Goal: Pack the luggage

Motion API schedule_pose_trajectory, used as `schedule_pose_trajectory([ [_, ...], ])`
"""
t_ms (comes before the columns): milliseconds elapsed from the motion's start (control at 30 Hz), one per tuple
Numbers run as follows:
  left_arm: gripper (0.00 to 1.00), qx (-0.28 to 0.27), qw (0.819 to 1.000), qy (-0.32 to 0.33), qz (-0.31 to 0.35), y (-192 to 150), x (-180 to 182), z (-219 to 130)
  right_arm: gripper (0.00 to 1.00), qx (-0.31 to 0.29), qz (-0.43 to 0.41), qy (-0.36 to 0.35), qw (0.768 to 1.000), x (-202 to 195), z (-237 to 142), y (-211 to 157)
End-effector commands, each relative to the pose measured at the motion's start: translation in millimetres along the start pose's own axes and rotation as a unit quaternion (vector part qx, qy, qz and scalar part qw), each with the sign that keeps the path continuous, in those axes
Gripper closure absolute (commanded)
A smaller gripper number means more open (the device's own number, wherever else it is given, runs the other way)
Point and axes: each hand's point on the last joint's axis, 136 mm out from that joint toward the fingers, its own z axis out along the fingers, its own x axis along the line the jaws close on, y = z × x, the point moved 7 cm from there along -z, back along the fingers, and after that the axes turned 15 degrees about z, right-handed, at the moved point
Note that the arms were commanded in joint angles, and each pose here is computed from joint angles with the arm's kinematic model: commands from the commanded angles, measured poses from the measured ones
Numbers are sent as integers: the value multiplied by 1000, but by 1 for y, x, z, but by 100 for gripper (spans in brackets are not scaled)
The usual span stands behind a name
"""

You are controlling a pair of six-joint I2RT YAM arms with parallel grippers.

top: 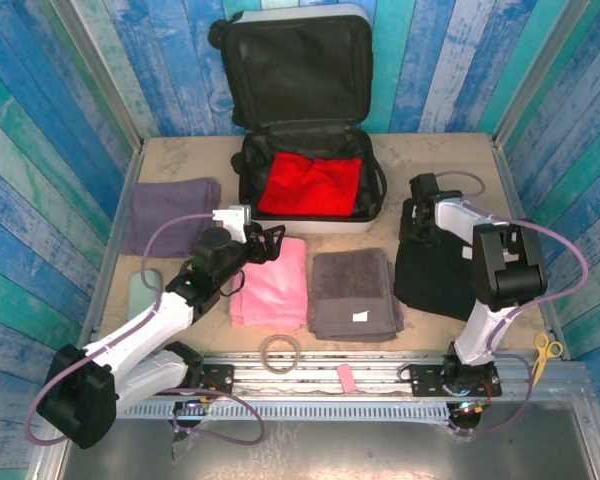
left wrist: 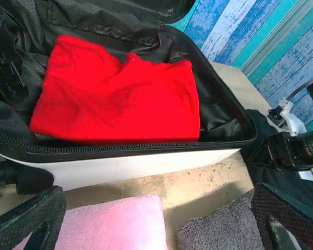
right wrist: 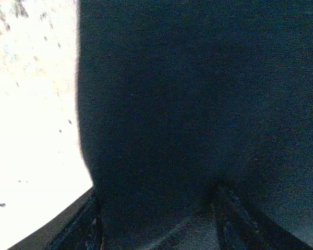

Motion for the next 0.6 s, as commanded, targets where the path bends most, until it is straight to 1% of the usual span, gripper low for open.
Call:
schedule_pose_trajectory([
  [0,4,3,1000,5,-8,6,-3,3,51,35,-54,7,998,11,12,-10],
  [67,4,2,1000,4,-11,8,-4,4,49,27,-82,7,996,17,8,-2],
  [167,4,3,1000,6,-13,9,-7,7,38,25,-102,1,994,21,1,8],
  [267,3,0,1000,6,-11,8,-9,9,27,0,-107,-1,994,22,-19,17],
  [333,4,-1,1000,5,-10,7,-10,11,22,-28,-99,-5,995,18,-40,21],
  [467,3,5,1000,3,4,12,-13,15,14,-62,-40,16,997,1,-79,18],
  [567,4,0,1000,4,12,13,-14,14,12,-59,27,49,997,-19,-96,1],
])
